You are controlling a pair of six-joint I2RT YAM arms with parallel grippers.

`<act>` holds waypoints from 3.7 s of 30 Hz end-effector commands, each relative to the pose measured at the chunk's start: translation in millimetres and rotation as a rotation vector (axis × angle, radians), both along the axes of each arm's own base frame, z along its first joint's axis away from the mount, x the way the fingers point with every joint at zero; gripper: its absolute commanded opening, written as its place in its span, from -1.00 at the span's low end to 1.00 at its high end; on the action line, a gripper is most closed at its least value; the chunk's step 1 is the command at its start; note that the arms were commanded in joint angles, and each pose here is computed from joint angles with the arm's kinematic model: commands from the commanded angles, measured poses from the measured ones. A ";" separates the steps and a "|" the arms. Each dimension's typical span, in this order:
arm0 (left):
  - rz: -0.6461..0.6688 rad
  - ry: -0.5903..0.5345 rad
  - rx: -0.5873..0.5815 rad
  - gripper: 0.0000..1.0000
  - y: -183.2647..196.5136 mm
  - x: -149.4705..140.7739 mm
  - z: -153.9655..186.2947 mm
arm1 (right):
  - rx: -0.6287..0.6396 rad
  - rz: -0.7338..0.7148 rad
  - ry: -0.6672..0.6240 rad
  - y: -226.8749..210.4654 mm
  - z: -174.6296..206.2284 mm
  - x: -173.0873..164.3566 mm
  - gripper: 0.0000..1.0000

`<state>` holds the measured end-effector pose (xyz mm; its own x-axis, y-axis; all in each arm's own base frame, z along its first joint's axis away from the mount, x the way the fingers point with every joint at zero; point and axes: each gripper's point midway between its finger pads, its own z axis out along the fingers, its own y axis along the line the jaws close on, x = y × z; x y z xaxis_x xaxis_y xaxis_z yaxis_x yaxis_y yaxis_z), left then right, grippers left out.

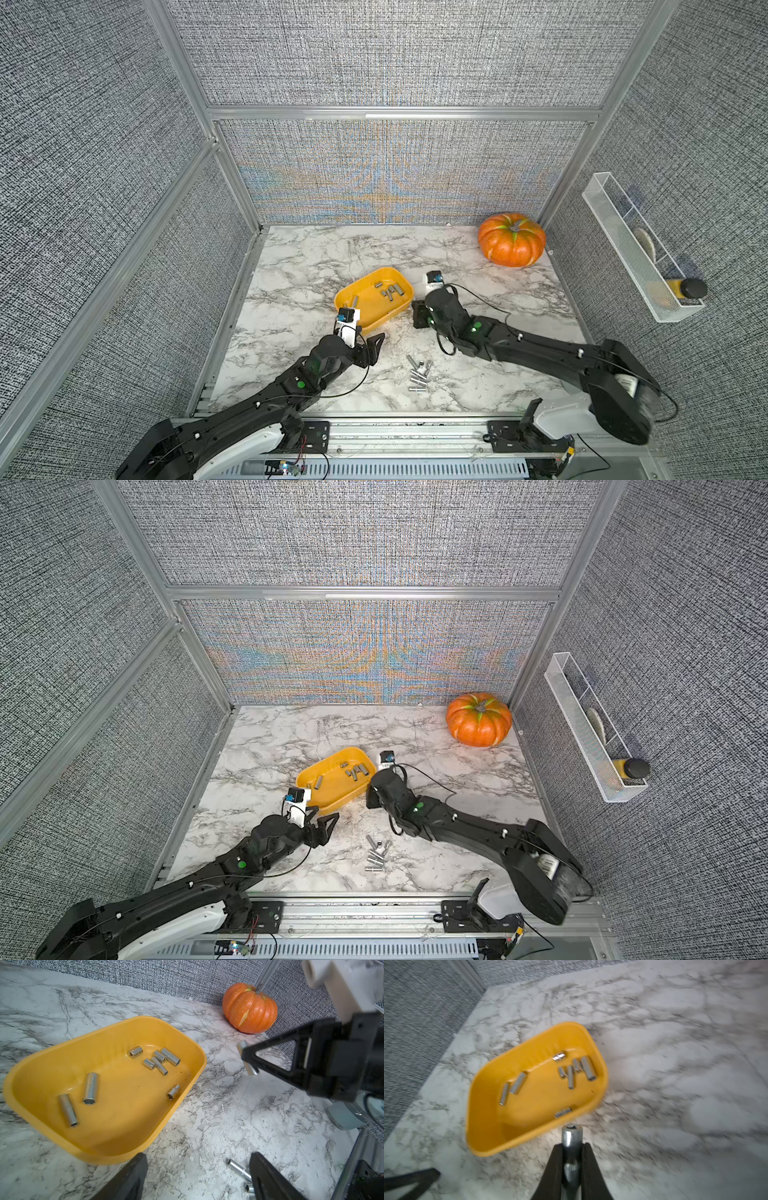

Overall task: Put the socket on the desktop into the storage box
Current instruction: Place the socket head in the storage box, then pick up the socket head from the center of the board.

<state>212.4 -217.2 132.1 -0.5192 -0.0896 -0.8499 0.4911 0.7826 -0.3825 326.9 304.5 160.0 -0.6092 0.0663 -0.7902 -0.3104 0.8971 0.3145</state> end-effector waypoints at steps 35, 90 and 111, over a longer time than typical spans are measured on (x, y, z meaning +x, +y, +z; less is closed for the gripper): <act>0.036 -0.022 -0.005 0.64 6.1 3.4 5.2 | -0.251 0.216 0.072 -3.0 -21.9 -41.7 -0.23; 0.042 -0.022 0.051 0.64 5.4 8.3 -2.6 | -0.522 0.476 0.305 -4.7 -139.4 -121.8 -0.41; 0.046 -0.020 0.048 0.64 6.0 8.2 -2.4 | -0.449 0.484 0.312 12.2 -133.9 -114.9 -0.88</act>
